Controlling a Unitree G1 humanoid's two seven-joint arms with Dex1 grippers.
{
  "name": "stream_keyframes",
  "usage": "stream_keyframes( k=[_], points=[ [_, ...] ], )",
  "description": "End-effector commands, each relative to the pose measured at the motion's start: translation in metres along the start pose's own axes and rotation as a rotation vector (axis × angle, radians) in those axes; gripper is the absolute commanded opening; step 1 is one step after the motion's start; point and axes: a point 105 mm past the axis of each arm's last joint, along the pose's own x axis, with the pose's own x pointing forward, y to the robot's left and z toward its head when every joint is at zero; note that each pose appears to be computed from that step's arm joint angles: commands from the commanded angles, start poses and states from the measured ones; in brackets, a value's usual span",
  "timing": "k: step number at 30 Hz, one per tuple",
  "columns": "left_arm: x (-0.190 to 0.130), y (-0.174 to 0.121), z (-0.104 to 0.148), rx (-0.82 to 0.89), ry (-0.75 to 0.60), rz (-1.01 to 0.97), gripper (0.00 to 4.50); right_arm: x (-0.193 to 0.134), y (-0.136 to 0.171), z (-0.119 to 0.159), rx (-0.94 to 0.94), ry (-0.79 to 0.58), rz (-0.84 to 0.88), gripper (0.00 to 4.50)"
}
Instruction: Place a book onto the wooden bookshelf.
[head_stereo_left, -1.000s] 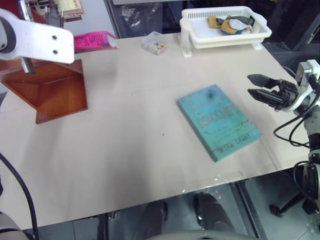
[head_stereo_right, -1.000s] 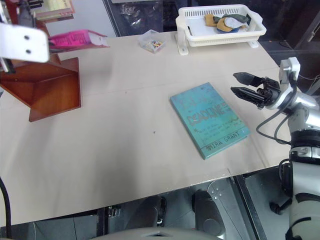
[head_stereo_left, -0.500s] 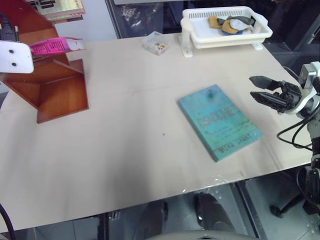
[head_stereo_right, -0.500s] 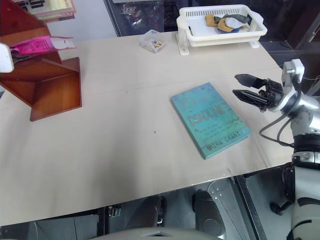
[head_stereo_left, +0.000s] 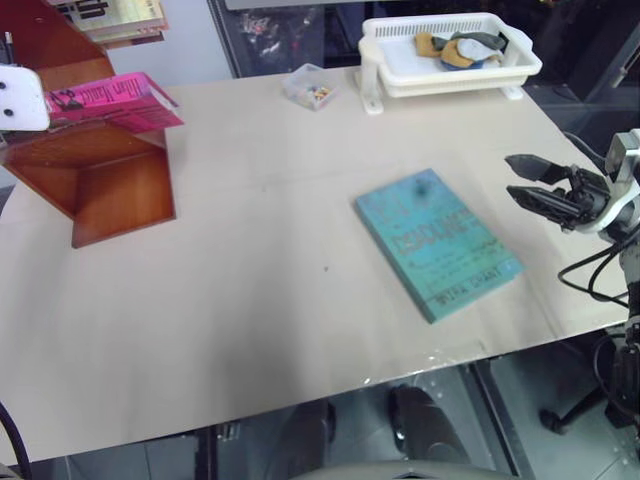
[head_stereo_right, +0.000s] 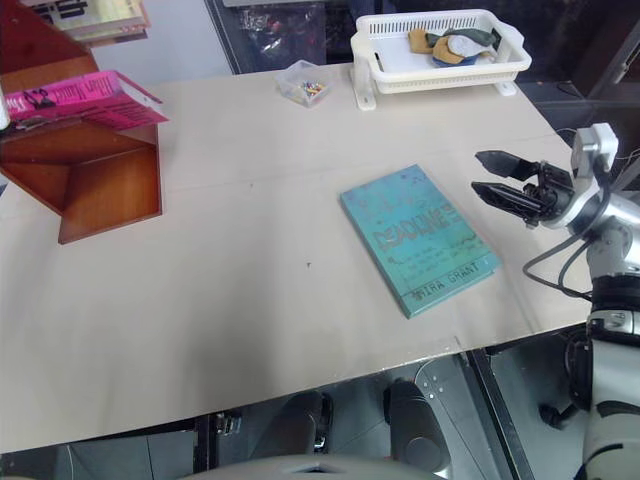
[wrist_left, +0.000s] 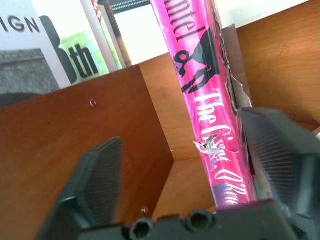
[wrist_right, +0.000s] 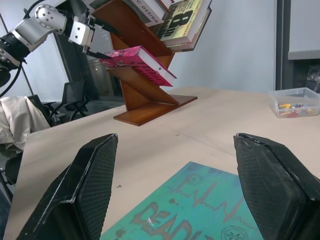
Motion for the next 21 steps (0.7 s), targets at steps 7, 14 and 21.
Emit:
stream_keyframes(
  k=[7,14,21],
  points=[
    [-0.021,0.007,-0.002,-0.032,0.027,0.015,4.44,-0.002,0.016,0.017,-0.077,0.063,0.097,3.82],
    [-0.036,0.009,0.009,-0.039,0.005,-0.004,4.44,0.010,0.026,0.021,-0.128,0.141,0.172,3.82],
    [-0.047,0.004,0.048,-0.063,-0.174,-0.040,4.44,0.017,0.028,0.026,-0.153,0.174,0.214,3.82]
  ],
)
